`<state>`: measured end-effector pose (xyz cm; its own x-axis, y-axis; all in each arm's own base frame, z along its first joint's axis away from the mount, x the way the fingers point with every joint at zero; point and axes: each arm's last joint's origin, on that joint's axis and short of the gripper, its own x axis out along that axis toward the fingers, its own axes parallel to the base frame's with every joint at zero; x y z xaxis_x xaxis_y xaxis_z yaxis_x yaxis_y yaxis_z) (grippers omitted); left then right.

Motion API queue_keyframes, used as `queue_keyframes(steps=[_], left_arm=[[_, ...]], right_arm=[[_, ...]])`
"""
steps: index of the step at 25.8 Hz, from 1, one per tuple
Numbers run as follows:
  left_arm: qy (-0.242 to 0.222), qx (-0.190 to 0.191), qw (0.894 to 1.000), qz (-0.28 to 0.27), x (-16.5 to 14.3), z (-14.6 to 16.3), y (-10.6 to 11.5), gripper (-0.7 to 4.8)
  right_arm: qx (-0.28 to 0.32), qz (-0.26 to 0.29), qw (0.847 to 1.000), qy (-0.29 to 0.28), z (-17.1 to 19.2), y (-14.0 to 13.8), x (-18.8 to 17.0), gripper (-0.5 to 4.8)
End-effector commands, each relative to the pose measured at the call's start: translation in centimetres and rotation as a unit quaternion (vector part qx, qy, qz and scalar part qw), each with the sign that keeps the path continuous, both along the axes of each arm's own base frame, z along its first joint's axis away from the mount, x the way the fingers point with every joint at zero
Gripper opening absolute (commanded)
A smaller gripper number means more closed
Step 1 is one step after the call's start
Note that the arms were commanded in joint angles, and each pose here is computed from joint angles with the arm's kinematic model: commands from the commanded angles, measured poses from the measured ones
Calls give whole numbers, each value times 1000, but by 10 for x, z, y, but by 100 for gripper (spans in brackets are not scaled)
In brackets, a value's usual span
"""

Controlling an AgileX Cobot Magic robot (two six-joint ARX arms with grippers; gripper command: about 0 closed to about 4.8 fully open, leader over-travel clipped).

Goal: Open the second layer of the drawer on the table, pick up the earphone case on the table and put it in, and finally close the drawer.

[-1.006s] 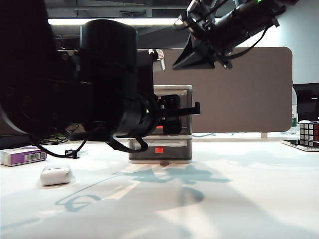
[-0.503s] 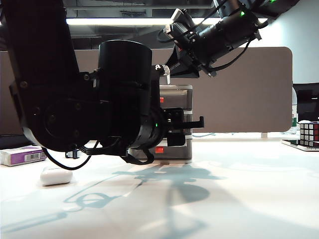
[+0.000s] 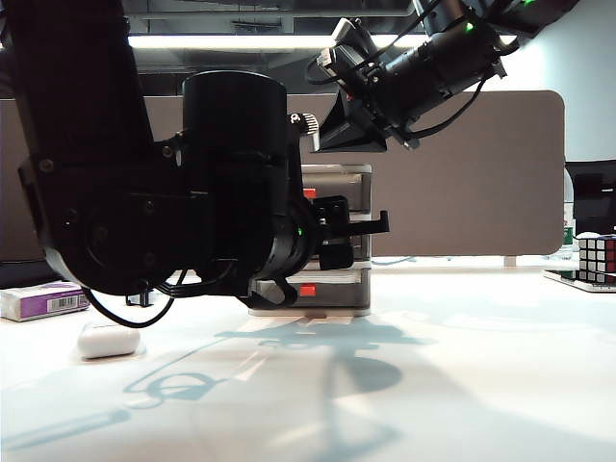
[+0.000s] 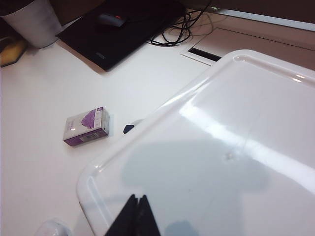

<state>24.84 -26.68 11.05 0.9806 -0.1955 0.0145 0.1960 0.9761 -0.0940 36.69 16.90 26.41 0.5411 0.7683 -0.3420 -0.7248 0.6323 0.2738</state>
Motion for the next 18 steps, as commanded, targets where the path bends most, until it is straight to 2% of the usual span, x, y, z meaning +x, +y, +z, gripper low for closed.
queue_keyframes(steps=[1, 12, 13, 14, 15, 17, 18], left_arm=[[-5, -8, 1000, 5, 1, 2, 0, 214], [-4, -4, 1000, 24, 10, -1, -9, 203], [-4, -4, 1000, 24, 10, -1, -9, 188], [-4, -4, 1000, 24, 10, -1, -9, 136], [-4, -4, 1000, 24, 10, -1, -9, 115], [-4, -5, 1000, 24, 10, -1, -10, 102], [-4, -5, 1000, 24, 10, -1, -9, 41]], right_arm=[[1, 2, 1000, -8, 3, 1, 0, -5], [-1, 2, 1000, -4, 1, 0, 0, -5], [-1, 2, 1000, -4, 1, 0, 0, -5], [-1, 2, 1000, -4, 1, 0, 0, -5], [-1, 2, 1000, -4, 1, 0, 0, -5], [-1, 2, 1000, -4, 1, 0, 0, -5], [-1, 2, 1000, -4, 1, 0, 0, -5]])
